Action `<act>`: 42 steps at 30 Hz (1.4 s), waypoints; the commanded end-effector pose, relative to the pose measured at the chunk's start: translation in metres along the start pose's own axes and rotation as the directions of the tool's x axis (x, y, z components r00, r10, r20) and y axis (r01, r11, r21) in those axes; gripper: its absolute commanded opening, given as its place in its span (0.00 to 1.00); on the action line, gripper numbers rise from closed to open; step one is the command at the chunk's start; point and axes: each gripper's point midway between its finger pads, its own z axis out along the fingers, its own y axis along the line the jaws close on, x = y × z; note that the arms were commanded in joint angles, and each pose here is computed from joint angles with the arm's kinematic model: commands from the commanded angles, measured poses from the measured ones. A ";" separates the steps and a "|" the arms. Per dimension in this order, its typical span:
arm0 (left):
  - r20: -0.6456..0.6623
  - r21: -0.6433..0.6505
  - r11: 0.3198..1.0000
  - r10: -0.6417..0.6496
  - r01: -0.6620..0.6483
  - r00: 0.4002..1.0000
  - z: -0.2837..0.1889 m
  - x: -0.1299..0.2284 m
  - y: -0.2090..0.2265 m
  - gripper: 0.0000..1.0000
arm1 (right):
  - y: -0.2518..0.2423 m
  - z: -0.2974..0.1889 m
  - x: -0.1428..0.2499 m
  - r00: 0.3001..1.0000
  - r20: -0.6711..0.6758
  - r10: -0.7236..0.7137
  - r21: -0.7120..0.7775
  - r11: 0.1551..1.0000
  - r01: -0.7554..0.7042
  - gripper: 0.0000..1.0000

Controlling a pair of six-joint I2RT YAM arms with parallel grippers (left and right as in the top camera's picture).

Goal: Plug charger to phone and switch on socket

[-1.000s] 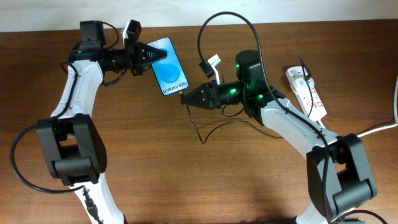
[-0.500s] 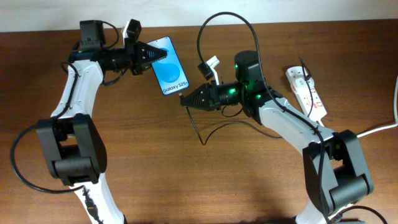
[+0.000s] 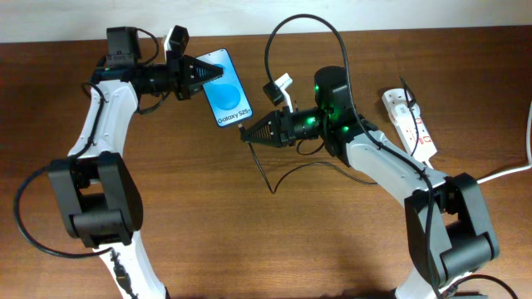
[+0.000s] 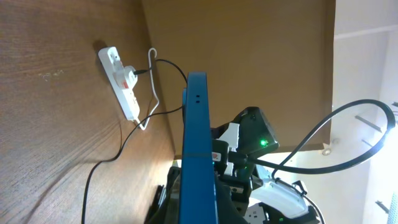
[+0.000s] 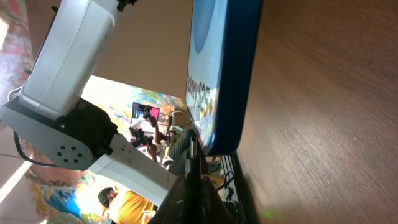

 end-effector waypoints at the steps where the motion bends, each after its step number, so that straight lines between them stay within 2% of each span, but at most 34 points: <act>1: -0.027 0.045 0.999 -0.018 0.019 0.999 0.001 0.004 -0.012 0.00 | -0.005 0.003 0.000 1.000 0.006 0.010 0.010 1.000 -0.010 0.04; 19: -0.029 0.028 0.999 0.025 -0.024 0.999 0.009 0.002 -0.011 0.00 | -0.002 0.005 0.005 1.000 -0.018 0.013 -0.006 1.000 -0.013 0.04; 42: -0.042 0.051 0.998 0.024 -0.022 0.999 0.009 0.005 -0.015 0.00 | -0.008 0.001 -0.003 1.000 0.022 0.013 0.022 1.000 -0.013 0.04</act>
